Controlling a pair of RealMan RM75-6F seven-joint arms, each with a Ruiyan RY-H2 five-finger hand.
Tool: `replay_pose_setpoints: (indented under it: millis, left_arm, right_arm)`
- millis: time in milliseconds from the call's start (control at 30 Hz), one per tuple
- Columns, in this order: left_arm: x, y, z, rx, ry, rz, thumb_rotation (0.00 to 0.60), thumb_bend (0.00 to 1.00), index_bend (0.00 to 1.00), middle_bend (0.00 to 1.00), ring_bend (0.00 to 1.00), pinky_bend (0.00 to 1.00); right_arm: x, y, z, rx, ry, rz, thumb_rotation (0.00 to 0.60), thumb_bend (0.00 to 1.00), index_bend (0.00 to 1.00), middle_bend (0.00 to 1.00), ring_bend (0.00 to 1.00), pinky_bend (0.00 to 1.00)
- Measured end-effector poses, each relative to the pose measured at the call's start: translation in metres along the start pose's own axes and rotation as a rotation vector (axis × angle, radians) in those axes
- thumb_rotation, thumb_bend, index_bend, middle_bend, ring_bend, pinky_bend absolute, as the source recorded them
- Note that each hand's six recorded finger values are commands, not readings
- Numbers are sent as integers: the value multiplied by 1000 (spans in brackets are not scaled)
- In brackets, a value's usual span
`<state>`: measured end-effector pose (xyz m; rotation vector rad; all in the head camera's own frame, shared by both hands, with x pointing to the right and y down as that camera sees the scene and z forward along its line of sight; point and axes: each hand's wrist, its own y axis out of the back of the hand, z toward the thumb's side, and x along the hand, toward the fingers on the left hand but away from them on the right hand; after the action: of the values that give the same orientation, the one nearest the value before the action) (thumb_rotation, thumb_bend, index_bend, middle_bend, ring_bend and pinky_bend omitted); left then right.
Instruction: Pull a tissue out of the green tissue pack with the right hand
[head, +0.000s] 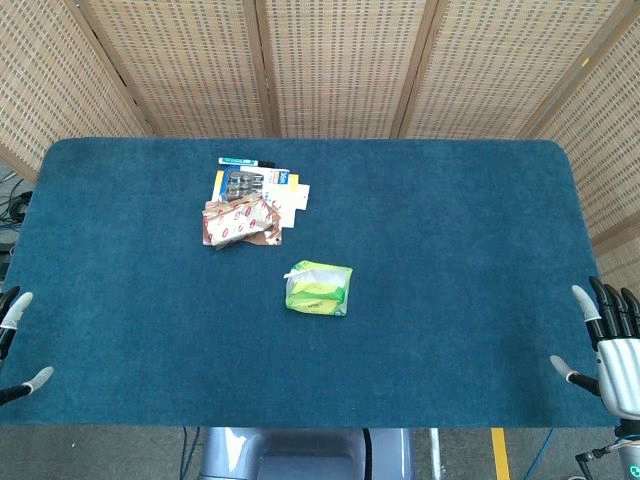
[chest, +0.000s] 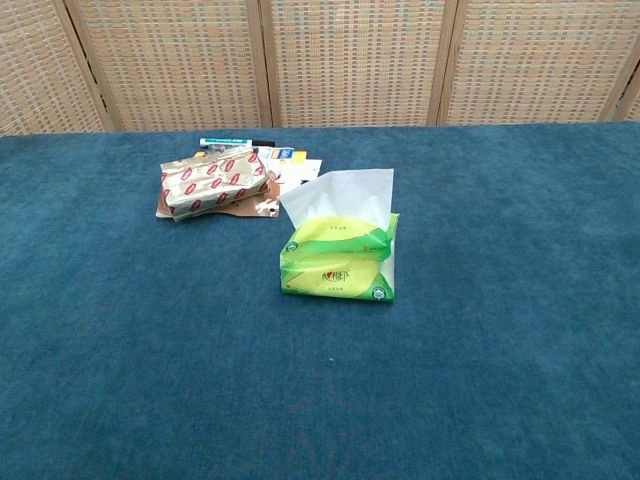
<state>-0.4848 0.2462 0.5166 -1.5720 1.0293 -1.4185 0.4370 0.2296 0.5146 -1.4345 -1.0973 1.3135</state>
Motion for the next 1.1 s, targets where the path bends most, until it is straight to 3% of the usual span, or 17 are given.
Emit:
replay_pose_setpoints:
  millis: [367,600,767,1100]
  left_arm:
    - [1,0,0,-2,8,3,600,0,0,0,0,0]
    - [2,2,-1,-11,7,10,600,0,0,0,0,0]
    - [8,0,-1,-9,18,-3,600,0,0,0,0,0]
    - [22,-4,-8,-10,69,-25,600,0,0,0,0,0]
  right_arm:
    - [-1,-2,4,1,21,6,600,0,0,0,0,0]
    - [-18,-7,17,3,95,24,600,0,0,0,0,0]
    - [-56,-15,47,-6,207,72,600,0,10,0,0,16]
    - [-139,-39,149,-126,384,305,600,0,43,22,0,126]
